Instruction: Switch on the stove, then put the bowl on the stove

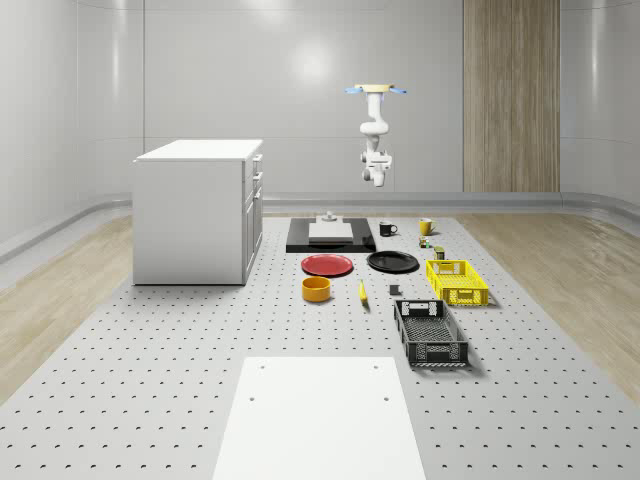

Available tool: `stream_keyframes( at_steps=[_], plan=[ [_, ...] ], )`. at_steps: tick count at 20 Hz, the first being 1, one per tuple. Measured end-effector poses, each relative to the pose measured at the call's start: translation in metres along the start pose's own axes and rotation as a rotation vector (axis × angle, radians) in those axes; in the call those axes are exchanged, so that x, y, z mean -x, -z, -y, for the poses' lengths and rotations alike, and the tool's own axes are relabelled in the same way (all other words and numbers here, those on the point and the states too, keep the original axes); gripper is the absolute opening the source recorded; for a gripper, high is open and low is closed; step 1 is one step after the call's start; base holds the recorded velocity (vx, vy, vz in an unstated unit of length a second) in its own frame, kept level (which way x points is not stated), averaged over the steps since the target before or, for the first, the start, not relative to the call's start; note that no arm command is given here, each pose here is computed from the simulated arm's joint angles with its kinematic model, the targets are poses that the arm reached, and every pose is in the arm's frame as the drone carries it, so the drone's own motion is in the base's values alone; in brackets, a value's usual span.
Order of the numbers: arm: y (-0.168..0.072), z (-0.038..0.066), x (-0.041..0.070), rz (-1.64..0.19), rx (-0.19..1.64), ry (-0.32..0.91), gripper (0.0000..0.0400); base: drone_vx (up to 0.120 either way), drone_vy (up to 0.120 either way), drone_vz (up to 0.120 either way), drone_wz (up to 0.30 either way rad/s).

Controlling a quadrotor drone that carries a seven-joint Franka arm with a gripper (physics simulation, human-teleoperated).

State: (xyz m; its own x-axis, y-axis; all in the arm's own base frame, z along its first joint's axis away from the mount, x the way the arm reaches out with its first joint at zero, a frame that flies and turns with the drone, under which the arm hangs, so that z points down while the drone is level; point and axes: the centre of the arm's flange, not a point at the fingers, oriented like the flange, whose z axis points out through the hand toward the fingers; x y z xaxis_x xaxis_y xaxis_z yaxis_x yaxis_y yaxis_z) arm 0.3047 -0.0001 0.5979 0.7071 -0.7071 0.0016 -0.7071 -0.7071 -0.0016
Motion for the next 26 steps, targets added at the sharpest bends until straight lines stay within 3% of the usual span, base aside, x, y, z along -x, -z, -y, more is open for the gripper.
stream_keyframes(
  at_steps=[12, 20, 26],
  plan=[
    [0.075, -0.001, 0.001, -0.007, -0.007, 0.000, 0.0400, 0.000, 0.000, 0.000, 0.000],
    [0.090, 0.000, 0.000, -0.011, -0.011, 0.000, 0.0400, 0.000, -0.005, 0.000, 0.000],
    [0.093, 0.000, 0.000, -0.015, -0.014, 0.000, 0.0400, 0.000, -0.120, 0.000, 0.000]
  ],
)
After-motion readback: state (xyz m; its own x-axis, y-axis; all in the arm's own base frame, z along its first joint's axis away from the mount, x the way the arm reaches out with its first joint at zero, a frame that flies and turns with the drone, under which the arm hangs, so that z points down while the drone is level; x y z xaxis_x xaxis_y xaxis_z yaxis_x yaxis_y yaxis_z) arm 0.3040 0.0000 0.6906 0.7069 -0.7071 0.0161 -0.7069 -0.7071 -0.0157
